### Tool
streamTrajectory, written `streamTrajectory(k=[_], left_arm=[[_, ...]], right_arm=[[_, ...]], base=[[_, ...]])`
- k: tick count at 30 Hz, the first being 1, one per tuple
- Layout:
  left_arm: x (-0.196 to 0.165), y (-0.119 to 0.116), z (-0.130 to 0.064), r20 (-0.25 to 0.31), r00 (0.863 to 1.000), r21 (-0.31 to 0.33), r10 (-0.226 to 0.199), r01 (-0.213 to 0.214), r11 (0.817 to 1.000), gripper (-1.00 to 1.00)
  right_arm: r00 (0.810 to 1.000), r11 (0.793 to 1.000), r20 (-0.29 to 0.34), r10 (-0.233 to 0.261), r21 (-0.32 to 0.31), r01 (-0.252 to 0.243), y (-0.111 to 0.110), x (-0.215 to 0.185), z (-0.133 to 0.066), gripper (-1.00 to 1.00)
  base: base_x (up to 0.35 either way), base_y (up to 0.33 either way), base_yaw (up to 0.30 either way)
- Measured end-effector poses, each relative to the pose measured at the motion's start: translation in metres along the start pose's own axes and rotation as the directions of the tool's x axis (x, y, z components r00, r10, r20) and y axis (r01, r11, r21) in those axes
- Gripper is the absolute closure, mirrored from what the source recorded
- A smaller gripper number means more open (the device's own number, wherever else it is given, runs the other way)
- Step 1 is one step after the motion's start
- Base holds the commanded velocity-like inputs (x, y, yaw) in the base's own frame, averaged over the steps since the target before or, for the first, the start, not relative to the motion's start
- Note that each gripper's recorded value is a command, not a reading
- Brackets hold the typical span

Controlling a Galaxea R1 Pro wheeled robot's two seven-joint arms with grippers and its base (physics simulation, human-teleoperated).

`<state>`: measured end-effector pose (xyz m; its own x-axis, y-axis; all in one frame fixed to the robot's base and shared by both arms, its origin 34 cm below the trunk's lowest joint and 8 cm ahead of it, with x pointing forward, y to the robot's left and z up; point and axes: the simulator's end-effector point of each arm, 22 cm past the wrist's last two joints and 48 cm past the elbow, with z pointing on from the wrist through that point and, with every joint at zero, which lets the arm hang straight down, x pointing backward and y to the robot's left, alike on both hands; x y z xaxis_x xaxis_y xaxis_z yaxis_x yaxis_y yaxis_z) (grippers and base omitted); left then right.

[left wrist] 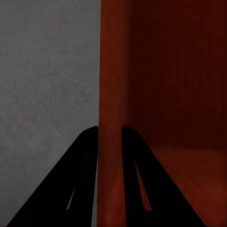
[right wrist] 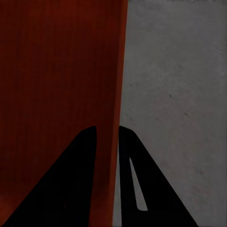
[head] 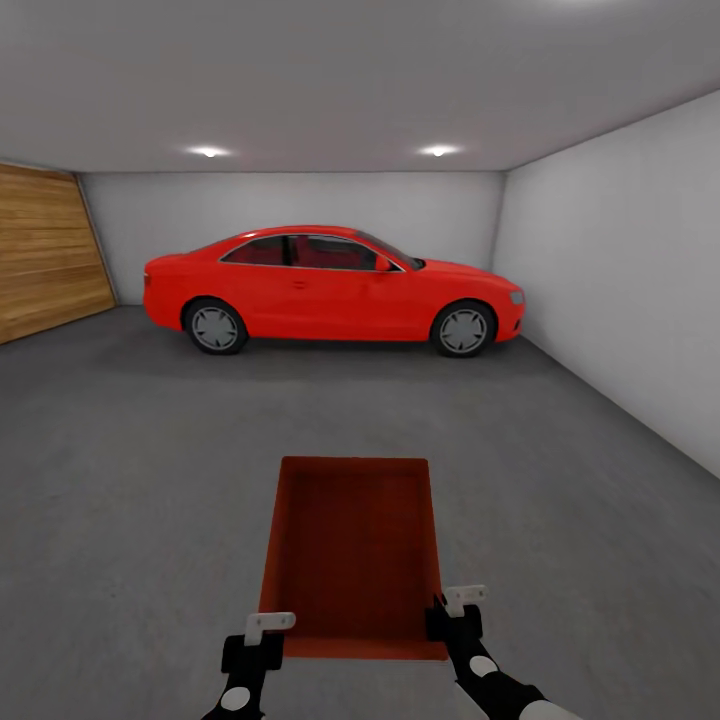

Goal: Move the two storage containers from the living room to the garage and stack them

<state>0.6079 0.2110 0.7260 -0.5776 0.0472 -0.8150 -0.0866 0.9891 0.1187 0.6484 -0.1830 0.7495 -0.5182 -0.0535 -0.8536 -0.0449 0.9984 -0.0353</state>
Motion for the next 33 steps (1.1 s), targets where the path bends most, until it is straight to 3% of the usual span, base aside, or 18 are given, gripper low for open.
streamTrajectory(k=[33], left_arm=[[-0.0001, 0.0, 0.0, 0.0, 1.0, 0.0, 0.0, 0.0, 1.0, 1.0]], right_arm=[[1.0, 1.0, 0.0, 0.0, 0.0, 0.0, 0.0, -0.0001, 0.0, 1.0]], base=[[0.322, 0.0, 0.0]])
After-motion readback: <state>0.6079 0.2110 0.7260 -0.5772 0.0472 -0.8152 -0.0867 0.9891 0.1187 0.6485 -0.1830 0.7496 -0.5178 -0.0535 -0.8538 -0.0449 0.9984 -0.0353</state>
